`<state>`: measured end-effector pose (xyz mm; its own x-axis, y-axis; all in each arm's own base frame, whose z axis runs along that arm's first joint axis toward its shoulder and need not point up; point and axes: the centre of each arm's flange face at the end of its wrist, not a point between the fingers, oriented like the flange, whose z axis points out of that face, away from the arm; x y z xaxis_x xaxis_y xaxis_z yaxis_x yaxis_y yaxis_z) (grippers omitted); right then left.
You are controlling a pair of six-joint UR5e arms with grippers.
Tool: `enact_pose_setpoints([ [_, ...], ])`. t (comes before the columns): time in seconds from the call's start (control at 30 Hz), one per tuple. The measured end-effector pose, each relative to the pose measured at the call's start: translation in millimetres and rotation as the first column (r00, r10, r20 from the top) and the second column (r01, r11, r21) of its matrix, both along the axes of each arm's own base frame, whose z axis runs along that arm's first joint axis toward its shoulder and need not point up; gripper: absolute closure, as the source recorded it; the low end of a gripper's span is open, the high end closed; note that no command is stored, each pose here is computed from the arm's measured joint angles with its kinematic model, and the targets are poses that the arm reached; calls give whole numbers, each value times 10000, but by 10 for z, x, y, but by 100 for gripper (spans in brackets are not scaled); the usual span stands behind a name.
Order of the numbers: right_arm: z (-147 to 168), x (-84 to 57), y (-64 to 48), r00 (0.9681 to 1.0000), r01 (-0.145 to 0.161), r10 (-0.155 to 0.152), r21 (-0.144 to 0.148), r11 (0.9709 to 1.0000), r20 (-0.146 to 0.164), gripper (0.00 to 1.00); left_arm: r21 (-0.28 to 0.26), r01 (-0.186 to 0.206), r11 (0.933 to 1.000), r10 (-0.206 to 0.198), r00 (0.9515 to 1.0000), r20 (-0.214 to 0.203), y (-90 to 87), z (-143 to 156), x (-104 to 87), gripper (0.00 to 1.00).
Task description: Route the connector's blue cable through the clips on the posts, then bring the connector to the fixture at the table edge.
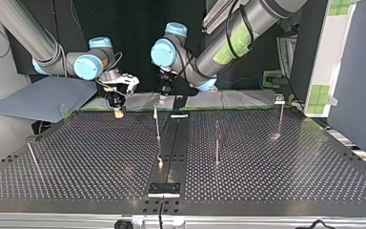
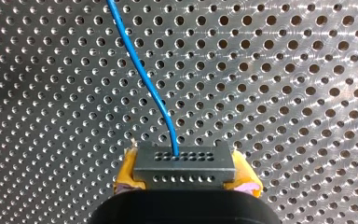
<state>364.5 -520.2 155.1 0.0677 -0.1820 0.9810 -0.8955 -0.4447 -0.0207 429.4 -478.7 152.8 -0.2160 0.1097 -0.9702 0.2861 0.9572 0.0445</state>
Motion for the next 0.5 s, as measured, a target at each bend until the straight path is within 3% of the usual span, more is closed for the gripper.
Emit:
enact_pose_setpoints([
  [0.5,0,8,4,10000,-48,48,2,10000,27,100,-46,52,10000,-52,10000,-2,-12,-36,-57,2],
])
